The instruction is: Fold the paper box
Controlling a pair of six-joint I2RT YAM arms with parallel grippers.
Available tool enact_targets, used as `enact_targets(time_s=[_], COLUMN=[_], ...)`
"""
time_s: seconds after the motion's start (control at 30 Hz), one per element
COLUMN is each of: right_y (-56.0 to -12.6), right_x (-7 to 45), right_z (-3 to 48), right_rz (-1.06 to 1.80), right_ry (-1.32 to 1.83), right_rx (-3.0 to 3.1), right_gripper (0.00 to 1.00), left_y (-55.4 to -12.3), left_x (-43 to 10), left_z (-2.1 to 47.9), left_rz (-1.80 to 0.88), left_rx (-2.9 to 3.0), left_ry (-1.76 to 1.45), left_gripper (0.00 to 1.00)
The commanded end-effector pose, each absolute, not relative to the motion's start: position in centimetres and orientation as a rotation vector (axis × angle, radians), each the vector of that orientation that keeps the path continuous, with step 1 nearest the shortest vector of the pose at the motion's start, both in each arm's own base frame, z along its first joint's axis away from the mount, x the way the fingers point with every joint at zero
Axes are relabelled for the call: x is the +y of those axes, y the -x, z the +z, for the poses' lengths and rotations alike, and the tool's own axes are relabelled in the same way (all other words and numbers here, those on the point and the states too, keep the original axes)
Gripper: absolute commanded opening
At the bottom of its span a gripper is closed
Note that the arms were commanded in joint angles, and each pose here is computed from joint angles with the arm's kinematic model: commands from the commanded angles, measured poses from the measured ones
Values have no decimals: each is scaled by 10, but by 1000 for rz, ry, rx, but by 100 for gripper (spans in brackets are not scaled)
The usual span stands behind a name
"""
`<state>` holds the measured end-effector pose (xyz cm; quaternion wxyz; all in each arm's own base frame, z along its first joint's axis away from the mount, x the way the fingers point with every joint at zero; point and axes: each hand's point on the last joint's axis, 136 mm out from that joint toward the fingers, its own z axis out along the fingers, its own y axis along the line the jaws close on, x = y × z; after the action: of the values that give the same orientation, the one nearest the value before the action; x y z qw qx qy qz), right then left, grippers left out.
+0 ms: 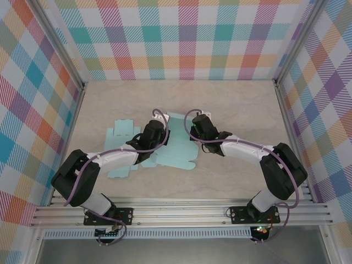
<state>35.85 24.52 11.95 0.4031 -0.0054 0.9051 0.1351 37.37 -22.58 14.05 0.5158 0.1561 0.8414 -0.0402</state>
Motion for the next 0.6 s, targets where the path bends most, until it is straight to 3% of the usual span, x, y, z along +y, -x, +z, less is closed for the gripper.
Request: enact_targets(time_s=[0.0,0.17,0.3,0.37,0.57], right_y=[-345,-343,-345,-347,-350], right_x=[280,286,284,283,284], right_z=[128,126,124,124,124], right_rz=[454,468,459,450,407], right_ry=[66,8,-31,-39,-9], right_rx=[2303,2324,2327,2322,2342], right_gripper=[0,0,0,0,0], left_y=[-386,-391,-390,-395,-390], left_x=[-223,-163,-145,-153,-220], left_z=[175,181,184,180,180], left_rz=[-37,190,233,161,-249], left_rx=[1869,1863,1859,1897,1941], left_ry=[-186,245,364,332,-39], left_gripper=[6,0,0,0,19])
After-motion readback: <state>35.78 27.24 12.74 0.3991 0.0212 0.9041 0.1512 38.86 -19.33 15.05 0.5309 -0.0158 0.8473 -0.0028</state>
